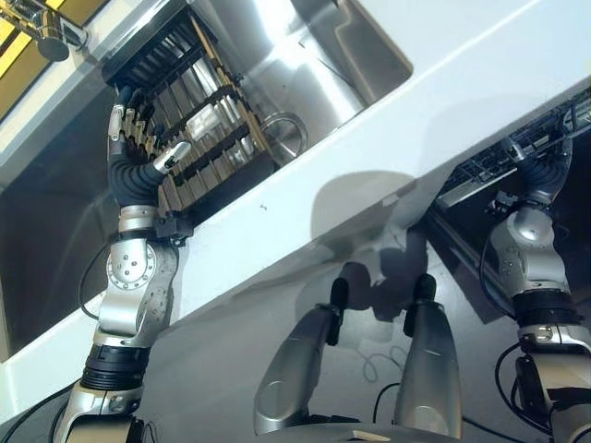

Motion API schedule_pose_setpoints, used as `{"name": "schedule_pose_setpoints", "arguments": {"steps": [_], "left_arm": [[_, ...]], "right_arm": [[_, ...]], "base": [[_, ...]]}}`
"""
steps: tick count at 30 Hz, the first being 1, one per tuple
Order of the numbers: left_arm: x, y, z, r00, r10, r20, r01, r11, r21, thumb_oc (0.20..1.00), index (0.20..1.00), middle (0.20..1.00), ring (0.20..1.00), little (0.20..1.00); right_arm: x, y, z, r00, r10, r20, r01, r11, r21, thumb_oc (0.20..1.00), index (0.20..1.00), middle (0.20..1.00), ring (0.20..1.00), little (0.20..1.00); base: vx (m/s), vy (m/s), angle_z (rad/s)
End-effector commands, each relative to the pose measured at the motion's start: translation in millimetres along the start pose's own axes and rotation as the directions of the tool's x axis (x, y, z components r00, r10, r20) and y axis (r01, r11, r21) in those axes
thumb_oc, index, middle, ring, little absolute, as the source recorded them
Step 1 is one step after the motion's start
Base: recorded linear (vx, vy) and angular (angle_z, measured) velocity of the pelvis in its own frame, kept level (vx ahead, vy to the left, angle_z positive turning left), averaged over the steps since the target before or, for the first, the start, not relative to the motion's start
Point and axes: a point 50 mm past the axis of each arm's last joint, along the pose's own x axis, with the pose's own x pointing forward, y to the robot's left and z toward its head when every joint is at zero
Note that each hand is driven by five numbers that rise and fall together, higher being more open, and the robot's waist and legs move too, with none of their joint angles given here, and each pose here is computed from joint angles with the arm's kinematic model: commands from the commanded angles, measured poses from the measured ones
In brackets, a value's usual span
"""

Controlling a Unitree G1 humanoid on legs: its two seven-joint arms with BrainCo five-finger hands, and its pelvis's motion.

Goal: Pick up plates and place into dishwasher.

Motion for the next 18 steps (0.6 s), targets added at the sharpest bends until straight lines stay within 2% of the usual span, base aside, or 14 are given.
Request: {"name": "schedule_pose_setpoints", "arguments": {"steps": [1, 9, 18], "left_arm": [[-16, 15, -13, 0.997, -0.002, -0.077, 0.008, 0.997, 0.081, 1.000, 1.000, 1.000, 1.000, 1.000], [-17, 17, -9, 0.998, -0.027, -0.065, 0.030, 0.998, 0.060, 1.000, 1.000, 1.000, 1.000, 1.000], [-15, 18, -6, 0.998, -0.042, -0.049, 0.044, 0.998, 0.044, 1.000, 1.000, 1.000, 1.000, 1.000]], "right_arm": [[2, 89, 96, 0.900, 0.266, 0.344, -0.325, 0.937, 0.126, 1.000, 1.000, 1.000, 1.000, 1.000], [6, 101, 117, 0.862, 0.325, 0.390, -0.397, 0.910, 0.120, 1.000, 1.000, 1.000, 1.000, 1.000], [12, 90, 112, 0.892, 0.266, 0.365, -0.334, 0.933, 0.137, 1.000, 1.000, 1.000, 1.000, 1.000]], "base": [[-0.01, -0.038, 0.16], [-0.02, -0.013, 0.06], [-0.04, -0.015, 0.03]]}}
